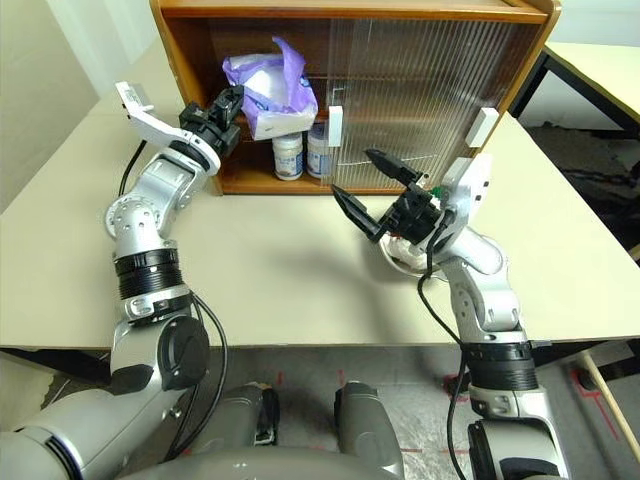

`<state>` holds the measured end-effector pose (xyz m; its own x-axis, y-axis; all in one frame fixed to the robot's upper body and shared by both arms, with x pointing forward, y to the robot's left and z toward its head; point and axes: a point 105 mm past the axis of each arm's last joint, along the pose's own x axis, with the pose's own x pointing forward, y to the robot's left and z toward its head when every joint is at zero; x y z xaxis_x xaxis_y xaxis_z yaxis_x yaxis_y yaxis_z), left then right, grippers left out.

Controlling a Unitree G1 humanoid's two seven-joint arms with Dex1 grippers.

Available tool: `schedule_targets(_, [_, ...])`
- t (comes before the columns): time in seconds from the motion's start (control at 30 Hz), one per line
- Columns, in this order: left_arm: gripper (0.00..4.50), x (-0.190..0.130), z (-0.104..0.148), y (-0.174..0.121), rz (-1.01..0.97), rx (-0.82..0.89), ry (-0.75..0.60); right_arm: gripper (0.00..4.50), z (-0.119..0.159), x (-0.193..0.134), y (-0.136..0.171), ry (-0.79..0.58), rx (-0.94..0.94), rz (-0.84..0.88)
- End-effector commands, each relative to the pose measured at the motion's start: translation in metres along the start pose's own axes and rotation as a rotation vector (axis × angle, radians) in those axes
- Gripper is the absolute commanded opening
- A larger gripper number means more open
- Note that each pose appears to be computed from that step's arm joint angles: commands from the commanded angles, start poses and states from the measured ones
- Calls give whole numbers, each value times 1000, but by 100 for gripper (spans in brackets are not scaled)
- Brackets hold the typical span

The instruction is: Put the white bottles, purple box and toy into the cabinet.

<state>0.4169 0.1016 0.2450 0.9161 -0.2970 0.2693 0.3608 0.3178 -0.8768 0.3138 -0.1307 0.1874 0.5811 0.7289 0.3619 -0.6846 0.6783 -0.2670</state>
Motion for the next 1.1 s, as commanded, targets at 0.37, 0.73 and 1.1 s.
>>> schedule_targets(0.37, [2,35,-5,15,112,-111,-164,450,9,11,13,-66,-2,-9])
schedule_targets(0.73, [258,35,-16,11,107,-116,-86,450,6,9,15,-38,-17,16])
schedule_targets(1.1, [370,-18,-24,18,33,222,158,450,1,15,23,-45,28,63])
